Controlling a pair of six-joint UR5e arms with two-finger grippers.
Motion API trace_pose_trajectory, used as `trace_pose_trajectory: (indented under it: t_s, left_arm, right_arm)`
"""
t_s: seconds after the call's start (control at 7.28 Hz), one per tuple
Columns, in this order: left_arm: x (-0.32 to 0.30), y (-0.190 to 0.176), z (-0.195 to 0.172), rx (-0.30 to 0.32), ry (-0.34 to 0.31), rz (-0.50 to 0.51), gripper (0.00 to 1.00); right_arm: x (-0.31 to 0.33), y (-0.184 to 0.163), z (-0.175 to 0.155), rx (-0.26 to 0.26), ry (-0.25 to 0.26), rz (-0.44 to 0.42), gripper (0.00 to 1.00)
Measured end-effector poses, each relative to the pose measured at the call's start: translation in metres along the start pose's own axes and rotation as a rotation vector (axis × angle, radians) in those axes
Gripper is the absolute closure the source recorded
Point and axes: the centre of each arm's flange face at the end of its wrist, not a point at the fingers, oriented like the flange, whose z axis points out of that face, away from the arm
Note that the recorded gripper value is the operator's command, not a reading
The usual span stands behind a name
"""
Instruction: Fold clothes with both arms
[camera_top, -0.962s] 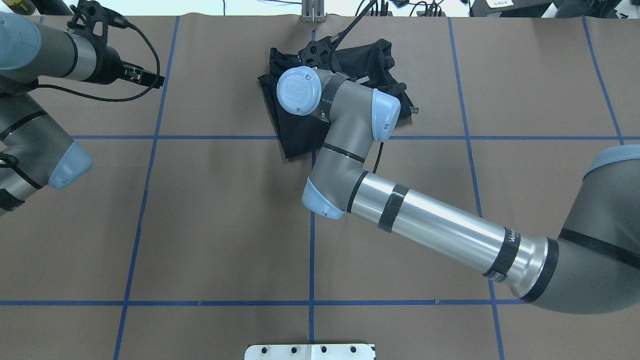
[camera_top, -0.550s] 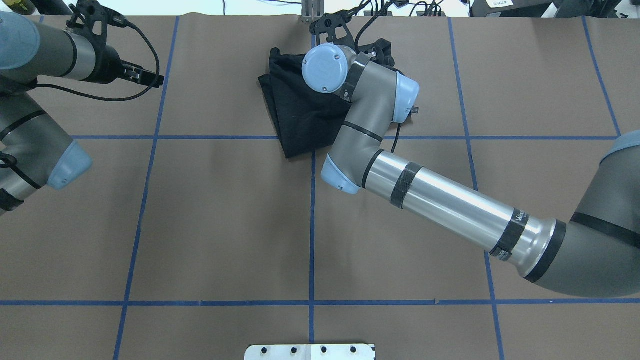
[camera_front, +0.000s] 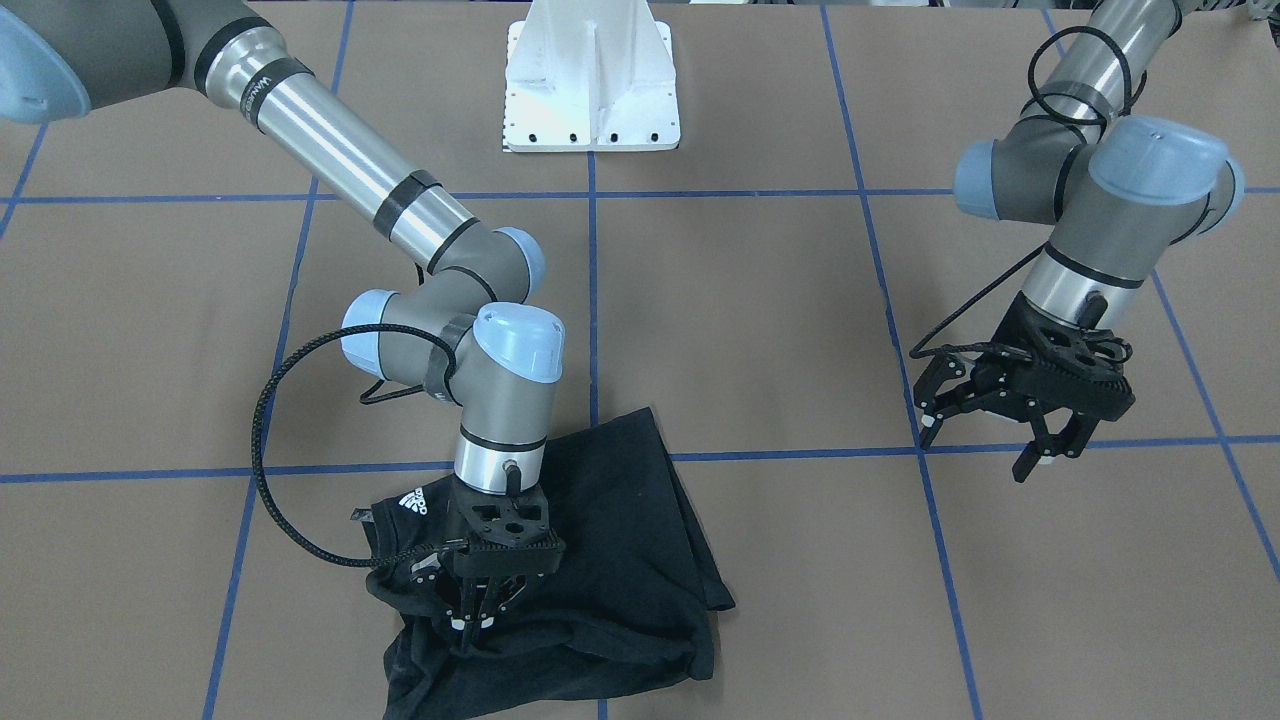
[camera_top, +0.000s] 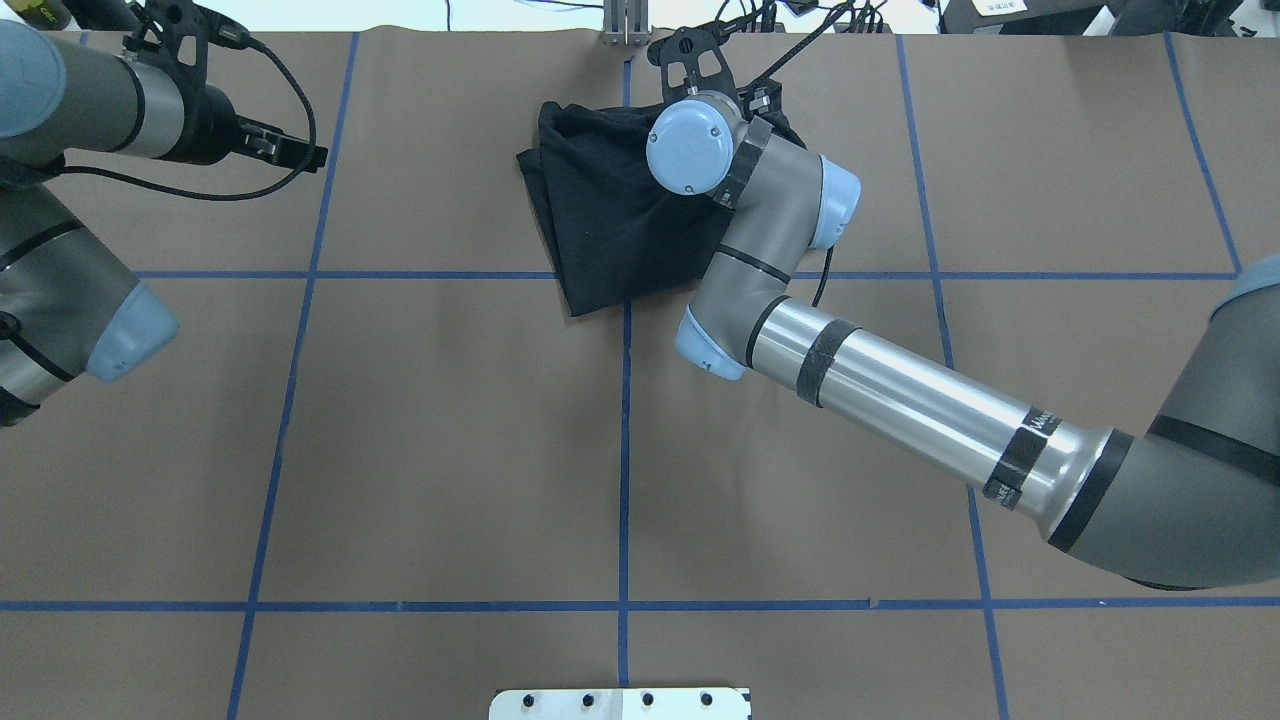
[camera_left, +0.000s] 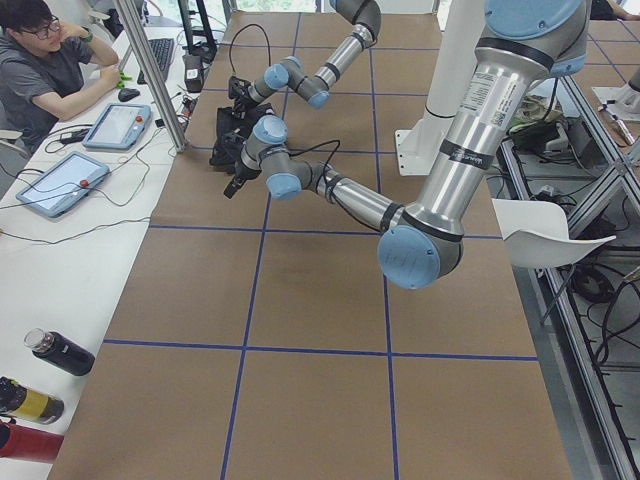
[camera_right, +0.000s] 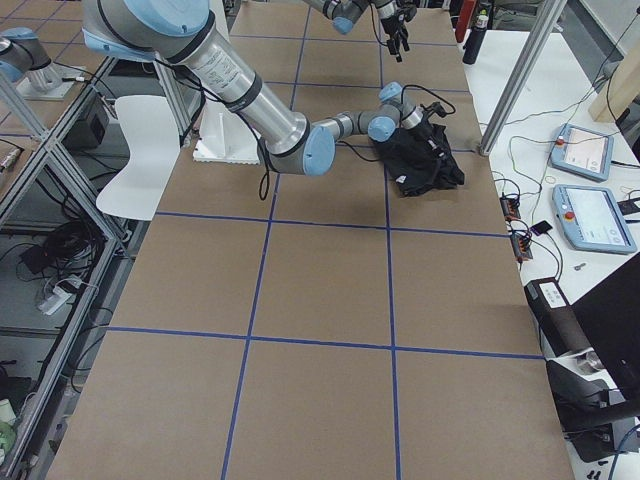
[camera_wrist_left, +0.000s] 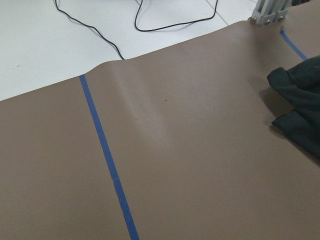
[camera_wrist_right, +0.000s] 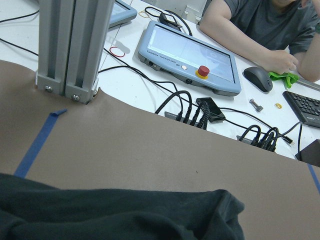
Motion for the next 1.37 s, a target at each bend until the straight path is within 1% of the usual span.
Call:
trace_pose_trajectory:
  t_s: [0.14,0.27,0.41,0.55,0.69,0.82,0.96,1.1,1.24,1.37]
  left_arm:
    - [0.000,0.000,-0.001,0.002,0.001,0.001,0.00]
    - [0.000,0.000,-0.003,0.003,0.001,0.001,0.00]
    - [0.000,0.002,-0.006,0.006,0.003,0.002,0.00]
    - [0.000,0.005,-0.010,0.007,0.005,0.003,0.00]
    - [0.001,0.007,-0.014,-0.003,0.008,0.005,0.00]
    - [0.004,0.007,-0.020,-0.027,0.006,0.016,0.00]
    - [0.004,0.003,-0.029,-0.053,-0.013,0.052,0.00]
    - [-0.003,-0.005,-0.044,-0.084,-0.049,0.113,0.00]
    - [-0.016,-0.015,-0.064,-0.116,-0.089,0.165,0.00]
    - [-0.038,-0.025,-0.089,-0.159,-0.123,0.185,0.00]
  right_arm:
    - [0.001,-0.010,-0.002,0.004,-0.009,0.022,0.00]
    - [0.004,-0.026,-0.005,-0.015,-0.031,0.056,0.00]
    - [0.012,-0.049,-0.011,-0.075,-0.054,0.084,0.00]
    - [0.026,-0.074,-0.022,-0.176,-0.070,0.099,0.00]
    - [0.048,-0.095,-0.037,-0.299,-0.088,0.108,0.00]
    - [0.078,-0.103,-0.050,-0.416,-0.104,0.094,0.00]
    - [0.125,-0.090,-0.055,-0.500,-0.129,0.061,0.00]
    - [0.189,-0.061,-0.060,-0.552,-0.172,0.043,0.00]
    - [0.251,-0.025,-0.067,-0.585,-0.217,0.021,0.00]
    - [0.310,0.011,-0.074,-0.606,-0.251,-0.021,0.00]
